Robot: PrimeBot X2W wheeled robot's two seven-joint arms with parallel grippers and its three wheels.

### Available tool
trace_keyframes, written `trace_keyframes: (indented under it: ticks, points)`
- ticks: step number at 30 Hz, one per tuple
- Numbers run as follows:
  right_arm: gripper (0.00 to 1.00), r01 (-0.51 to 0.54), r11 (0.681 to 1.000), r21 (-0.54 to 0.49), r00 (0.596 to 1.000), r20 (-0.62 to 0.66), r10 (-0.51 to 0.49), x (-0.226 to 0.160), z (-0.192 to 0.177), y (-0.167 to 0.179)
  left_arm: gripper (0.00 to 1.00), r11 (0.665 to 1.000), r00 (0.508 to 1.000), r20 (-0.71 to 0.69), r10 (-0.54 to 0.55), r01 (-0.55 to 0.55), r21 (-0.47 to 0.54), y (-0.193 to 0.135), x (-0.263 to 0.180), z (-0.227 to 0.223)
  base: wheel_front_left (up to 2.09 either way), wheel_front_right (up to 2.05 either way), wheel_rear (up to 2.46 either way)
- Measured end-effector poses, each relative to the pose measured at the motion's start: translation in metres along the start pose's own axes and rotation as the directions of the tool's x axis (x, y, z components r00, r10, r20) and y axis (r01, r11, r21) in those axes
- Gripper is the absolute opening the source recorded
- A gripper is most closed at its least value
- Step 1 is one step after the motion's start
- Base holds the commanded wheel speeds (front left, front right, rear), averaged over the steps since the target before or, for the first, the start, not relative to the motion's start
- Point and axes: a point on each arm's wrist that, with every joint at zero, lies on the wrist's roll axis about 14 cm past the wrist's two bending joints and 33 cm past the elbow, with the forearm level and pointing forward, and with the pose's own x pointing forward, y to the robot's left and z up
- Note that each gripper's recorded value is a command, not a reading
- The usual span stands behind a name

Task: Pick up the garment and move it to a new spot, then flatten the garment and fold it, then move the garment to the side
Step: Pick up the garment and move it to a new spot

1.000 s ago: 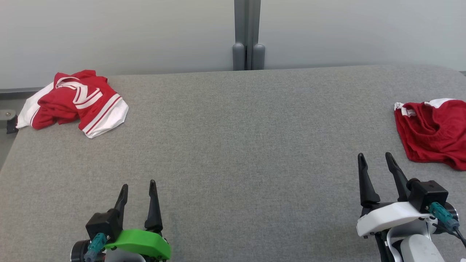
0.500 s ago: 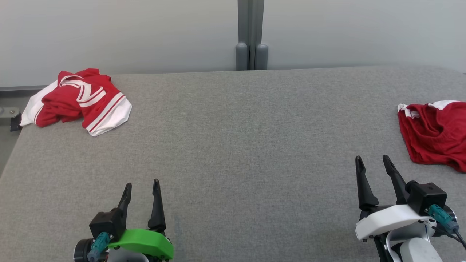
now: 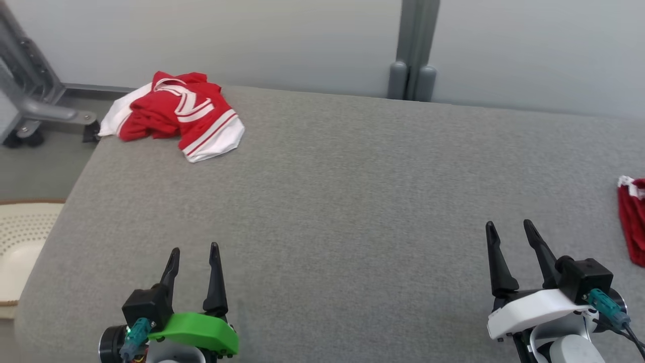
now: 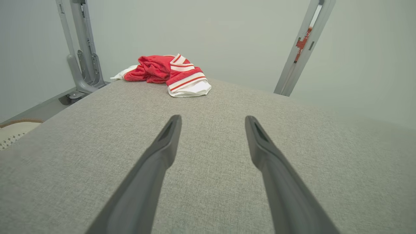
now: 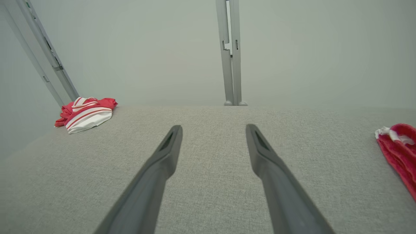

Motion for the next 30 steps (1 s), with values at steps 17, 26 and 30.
trace_keyframes:
  ticks: [17,26,30]
  points:
    - [1.0,-0.357,0.934,0.035,0.934,-0.016,0.357,0.045,-0.012,0.125,1.0,0.936,0.93,0.106,0.352,-0.353,-0.011,0.108,-0.069,0.032,0.0,0.0,0.0]
    - [1.0,-0.368,0.93,0.022,0.93,0.029,0.367,0.057,0.001,0.129,1.0,0.922,0.917,0.133,0.375,-0.384,0.049,0.128,-0.067,0.045,0.0,0.0,0.0]
    - [1.0,-0.353,0.935,-0.008,0.934,0.043,0.353,0.069,0.008,0.122,1.0,0.929,0.925,0.234,0.298,-0.338,0.153,0.133,-0.032,0.094,0.0,0.0,0.0]
